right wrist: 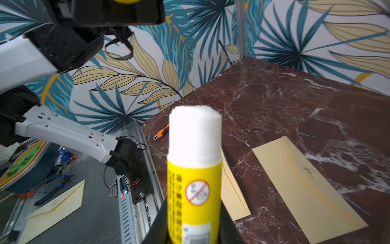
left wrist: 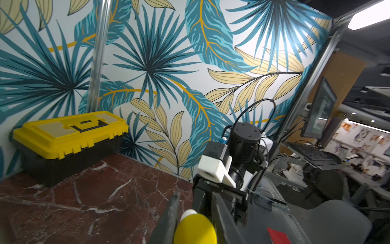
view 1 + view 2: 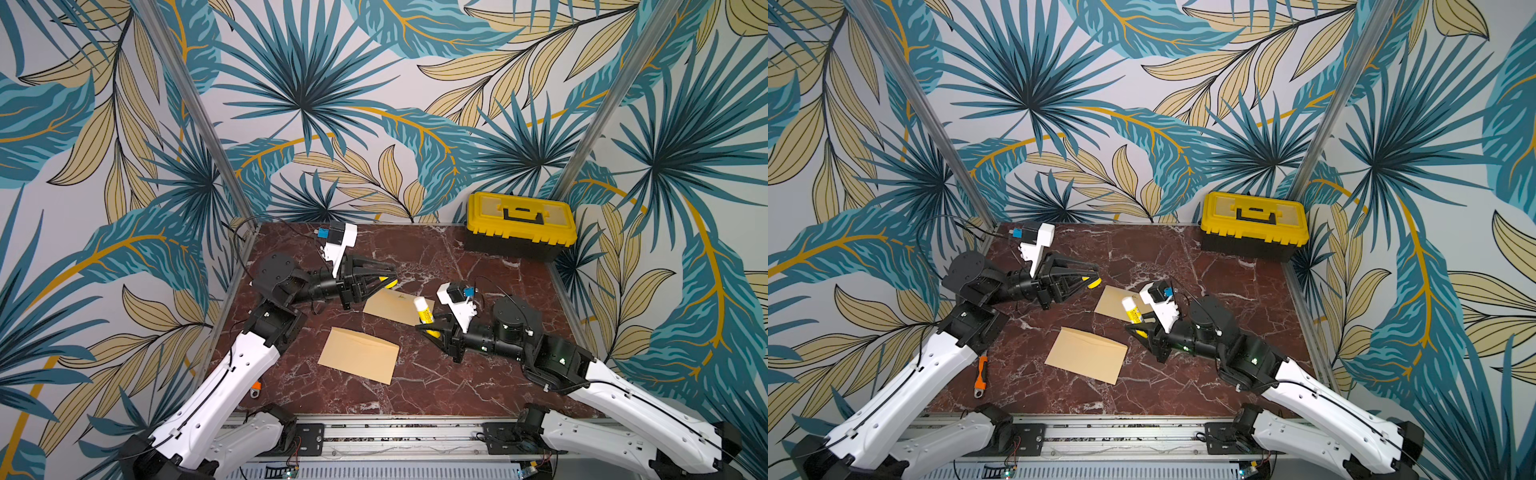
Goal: Seal the envelope with a glue stick
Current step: Open the lid of the glue stick, then place the lid at the center of the board, then unscrew the glue stick.
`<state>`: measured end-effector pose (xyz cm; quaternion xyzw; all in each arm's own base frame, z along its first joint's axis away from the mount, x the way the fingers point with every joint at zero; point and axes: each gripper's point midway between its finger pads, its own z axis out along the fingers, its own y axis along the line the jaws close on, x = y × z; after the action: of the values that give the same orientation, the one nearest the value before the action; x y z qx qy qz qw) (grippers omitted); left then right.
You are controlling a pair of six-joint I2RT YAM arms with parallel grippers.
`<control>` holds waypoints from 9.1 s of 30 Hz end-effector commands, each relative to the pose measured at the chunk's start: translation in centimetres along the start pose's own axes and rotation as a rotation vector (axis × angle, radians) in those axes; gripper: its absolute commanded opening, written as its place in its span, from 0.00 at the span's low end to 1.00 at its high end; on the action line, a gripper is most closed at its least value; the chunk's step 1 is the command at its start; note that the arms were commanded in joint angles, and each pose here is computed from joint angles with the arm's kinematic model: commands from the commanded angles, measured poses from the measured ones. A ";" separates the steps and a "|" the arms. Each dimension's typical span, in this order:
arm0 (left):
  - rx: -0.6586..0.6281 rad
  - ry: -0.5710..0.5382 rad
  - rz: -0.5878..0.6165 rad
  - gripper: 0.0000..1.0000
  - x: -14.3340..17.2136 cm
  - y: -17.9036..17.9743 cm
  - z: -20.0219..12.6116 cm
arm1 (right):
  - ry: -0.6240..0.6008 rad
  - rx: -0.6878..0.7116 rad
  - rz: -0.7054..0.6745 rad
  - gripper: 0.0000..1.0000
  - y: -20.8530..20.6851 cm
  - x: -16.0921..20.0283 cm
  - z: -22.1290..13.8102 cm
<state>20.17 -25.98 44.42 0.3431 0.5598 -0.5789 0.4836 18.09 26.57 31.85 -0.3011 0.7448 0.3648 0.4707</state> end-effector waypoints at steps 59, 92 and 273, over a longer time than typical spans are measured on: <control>-0.488 0.382 0.199 0.47 34.7 17.1 15.6 | -0.232 0.680 0.151 0.00 -11.1 -6.6 -9.7; 0.095 -0.072 0.209 0.62 0.0 -2.4 3.6 | -0.360 -0.331 -0.146 0.00 5.4 -11.3 -4.9; 0.024 -0.843 -0.163 0.04 -14.5 -6.9 -2.2 | -0.868 -0.318 -0.713 0.53 9.4 -20.4 -6.0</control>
<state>18.28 -23.35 58.26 0.0539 0.3551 -0.6981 0.6194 16.28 28.66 54.06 -0.4064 0.3056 0.3934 0.7659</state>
